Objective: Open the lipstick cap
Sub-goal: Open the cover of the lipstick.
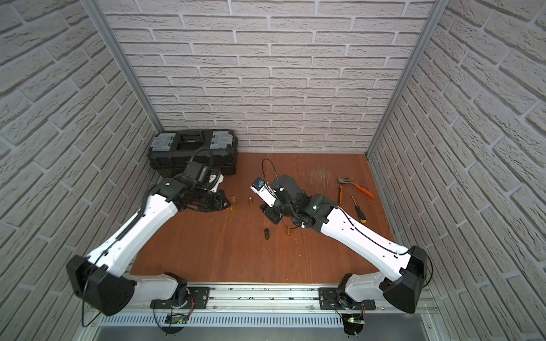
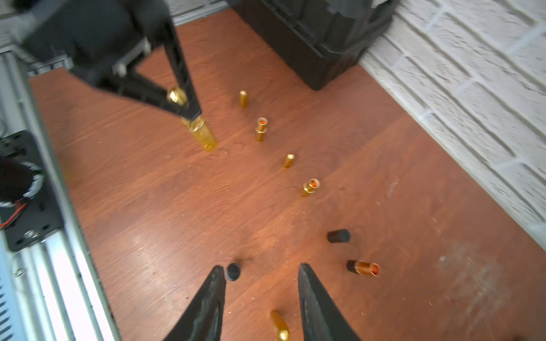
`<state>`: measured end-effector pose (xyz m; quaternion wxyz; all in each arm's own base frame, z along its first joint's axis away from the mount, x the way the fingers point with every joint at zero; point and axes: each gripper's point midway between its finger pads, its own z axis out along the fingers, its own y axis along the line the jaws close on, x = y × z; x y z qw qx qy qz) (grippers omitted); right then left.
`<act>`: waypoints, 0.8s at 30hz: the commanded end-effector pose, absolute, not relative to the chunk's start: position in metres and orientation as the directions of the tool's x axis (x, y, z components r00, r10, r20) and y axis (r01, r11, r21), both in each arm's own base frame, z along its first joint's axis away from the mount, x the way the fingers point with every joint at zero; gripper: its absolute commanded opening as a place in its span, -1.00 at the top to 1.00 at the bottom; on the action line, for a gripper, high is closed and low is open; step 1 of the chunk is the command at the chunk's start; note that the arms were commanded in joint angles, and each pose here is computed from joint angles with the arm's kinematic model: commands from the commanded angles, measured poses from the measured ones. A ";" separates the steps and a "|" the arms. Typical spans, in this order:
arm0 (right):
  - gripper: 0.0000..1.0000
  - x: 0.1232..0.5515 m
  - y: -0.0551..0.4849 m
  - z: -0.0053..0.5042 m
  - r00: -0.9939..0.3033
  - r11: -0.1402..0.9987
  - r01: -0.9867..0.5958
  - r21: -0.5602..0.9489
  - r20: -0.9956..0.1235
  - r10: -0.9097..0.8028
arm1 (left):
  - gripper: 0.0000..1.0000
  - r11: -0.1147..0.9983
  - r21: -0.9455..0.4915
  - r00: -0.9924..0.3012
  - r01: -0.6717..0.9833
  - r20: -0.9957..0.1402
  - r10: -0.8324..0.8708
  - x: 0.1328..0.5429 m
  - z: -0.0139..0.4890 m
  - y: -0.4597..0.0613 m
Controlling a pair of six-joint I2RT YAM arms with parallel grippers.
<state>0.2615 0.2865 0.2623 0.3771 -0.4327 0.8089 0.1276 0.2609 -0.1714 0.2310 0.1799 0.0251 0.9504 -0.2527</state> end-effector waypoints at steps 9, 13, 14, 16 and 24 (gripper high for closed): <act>0.12 0.238 0.354 0.275 -0.182 0.374 -0.920 -0.118 -0.717 -0.673 | 0.78 0.678 -0.710 -0.956 0.190 -0.291 -0.036 0.216 0.280 -0.183; 0.12 0.238 0.362 0.274 -0.172 0.356 -0.928 -0.113 -0.717 -0.675 | 0.78 0.646 -0.739 -0.955 0.190 -0.291 -0.052 0.215 0.288 -0.183; 0.12 0.238 0.364 0.274 -0.168 0.351 -0.929 -0.113 -0.718 -0.675 | 0.78 0.641 -0.743 -0.955 0.192 -0.291 -0.052 0.215 0.288 -0.184; 0.12 0.240 0.368 0.274 -0.162 0.346 -0.931 -0.116 -0.718 -0.677 | 0.79 0.630 -0.751 -0.955 0.198 -0.292 -0.049 0.213 0.290 -0.185; 0.18 0.244 0.387 0.274 -0.139 0.310 -0.945 -0.108 -0.723 -0.676 | 0.82 0.605 -0.770 -0.957 0.202 -0.287 -0.047 0.213 0.292 -0.187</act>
